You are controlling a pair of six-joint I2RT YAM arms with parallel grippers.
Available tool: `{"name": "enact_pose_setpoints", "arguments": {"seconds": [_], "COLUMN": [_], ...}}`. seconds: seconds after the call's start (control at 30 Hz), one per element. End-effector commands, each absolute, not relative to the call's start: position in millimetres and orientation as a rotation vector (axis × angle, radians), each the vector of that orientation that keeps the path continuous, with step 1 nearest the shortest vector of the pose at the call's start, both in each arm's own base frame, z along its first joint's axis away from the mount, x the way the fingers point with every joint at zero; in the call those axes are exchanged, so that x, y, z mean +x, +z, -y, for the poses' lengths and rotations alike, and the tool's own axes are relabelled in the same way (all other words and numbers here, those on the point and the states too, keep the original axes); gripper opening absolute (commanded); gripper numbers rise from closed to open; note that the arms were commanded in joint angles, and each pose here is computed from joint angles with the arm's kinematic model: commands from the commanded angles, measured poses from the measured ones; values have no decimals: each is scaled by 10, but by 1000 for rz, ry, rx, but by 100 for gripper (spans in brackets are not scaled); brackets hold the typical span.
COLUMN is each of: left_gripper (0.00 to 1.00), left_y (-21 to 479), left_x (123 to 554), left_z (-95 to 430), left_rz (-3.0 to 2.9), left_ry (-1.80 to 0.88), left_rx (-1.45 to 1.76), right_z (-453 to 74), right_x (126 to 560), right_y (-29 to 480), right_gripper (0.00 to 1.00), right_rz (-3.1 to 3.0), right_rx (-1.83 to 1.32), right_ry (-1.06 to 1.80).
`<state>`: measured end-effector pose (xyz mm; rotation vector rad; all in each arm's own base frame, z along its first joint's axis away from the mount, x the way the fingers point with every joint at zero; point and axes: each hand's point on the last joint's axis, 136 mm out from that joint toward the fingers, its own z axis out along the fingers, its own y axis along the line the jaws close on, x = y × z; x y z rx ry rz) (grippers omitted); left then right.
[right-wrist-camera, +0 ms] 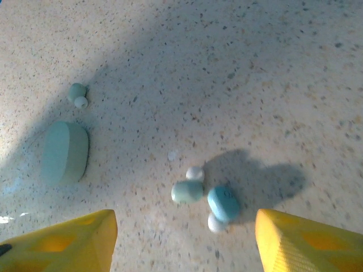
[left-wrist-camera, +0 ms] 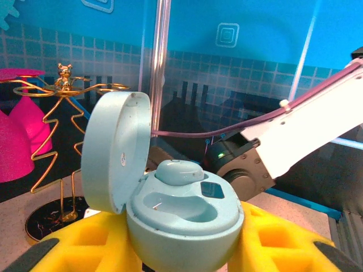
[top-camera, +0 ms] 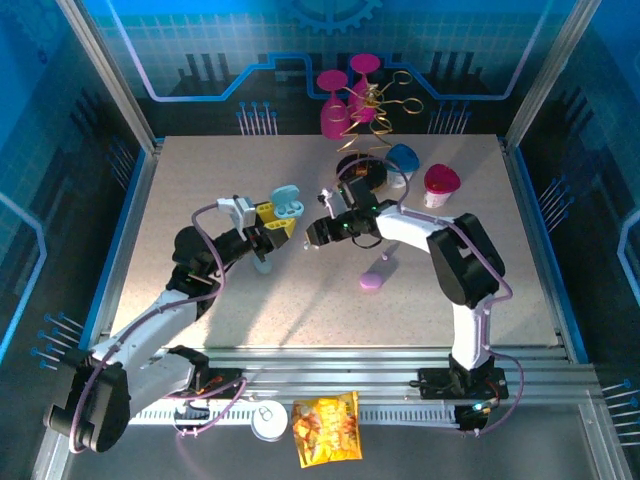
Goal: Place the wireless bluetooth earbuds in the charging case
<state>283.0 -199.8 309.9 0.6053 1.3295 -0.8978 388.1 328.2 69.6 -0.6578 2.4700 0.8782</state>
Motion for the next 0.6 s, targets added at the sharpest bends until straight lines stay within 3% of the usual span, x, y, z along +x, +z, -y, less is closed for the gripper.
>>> {"name": "enact_pose_setpoints", "arguments": {"seconds": [0.0,0.57], "left_gripper": [17,17], "left_y": [3169,3164], "left_x": [2845,2843], "left_z": [1962,1980], "left_rz": [-1306,-1299], "left_ry": [-870,-875], "left_rx": [605,620], "right_z": [-3399,-3429], "right_x": [3874,3673], "right_y": [599,366], "right_gripper": [65,55], "right_rz": [-2497,-2544], "right_rx": [-709,-722], "right_ry": [956,1057]}}
